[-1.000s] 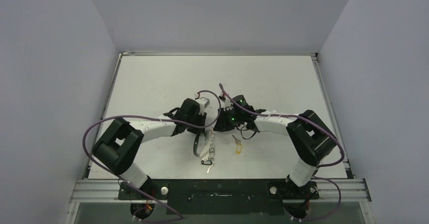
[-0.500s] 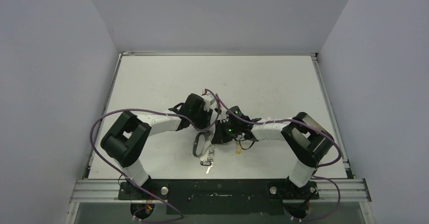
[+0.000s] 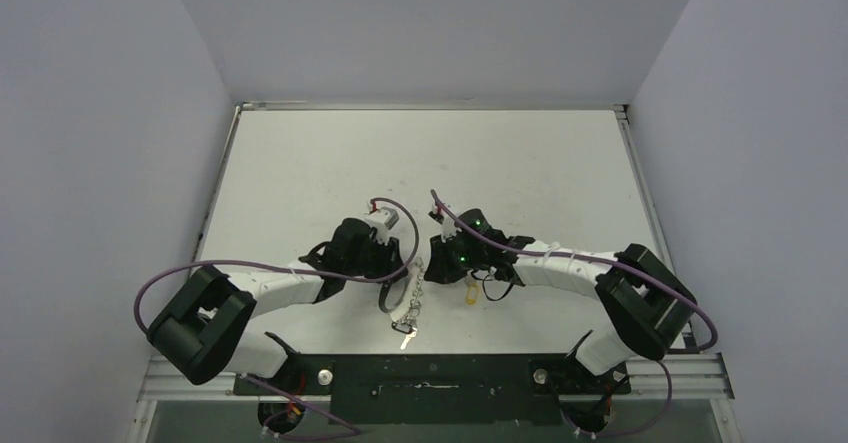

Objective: Put the keys on the keyring

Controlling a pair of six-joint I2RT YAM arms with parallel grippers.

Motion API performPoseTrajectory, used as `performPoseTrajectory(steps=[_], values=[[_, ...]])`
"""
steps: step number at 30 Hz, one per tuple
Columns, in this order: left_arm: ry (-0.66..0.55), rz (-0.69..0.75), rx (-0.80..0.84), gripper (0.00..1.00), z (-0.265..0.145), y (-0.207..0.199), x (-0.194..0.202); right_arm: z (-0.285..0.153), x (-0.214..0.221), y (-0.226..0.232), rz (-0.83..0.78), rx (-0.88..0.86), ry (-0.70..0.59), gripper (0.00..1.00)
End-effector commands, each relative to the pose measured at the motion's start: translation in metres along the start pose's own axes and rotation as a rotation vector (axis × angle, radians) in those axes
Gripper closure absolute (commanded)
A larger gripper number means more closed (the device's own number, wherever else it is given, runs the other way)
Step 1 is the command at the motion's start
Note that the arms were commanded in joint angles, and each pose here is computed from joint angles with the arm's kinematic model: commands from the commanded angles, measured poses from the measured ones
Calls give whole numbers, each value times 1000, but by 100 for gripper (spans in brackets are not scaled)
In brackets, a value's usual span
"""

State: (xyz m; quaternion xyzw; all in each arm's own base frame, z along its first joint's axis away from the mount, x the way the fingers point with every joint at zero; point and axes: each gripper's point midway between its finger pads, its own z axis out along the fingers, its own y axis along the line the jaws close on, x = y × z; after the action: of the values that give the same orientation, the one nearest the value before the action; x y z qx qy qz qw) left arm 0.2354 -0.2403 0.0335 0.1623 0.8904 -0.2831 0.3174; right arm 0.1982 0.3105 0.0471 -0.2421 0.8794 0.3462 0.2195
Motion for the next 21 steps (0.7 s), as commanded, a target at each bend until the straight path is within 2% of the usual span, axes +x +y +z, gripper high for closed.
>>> performPoseTrajectory(steps=[1, 15, 21], values=[[-184, -23, 182, 64, -5, -35, -36, -17, -24, -13, -30, 60, -80, 90], [-111, -18, 235, 61, 23, -38, -28, 21, 13, -34, 58, 55, 16, 100], [-89, -18, 278, 72, 26, -45, -25, 30, 19, -37, 65, 58, 33, 100]])
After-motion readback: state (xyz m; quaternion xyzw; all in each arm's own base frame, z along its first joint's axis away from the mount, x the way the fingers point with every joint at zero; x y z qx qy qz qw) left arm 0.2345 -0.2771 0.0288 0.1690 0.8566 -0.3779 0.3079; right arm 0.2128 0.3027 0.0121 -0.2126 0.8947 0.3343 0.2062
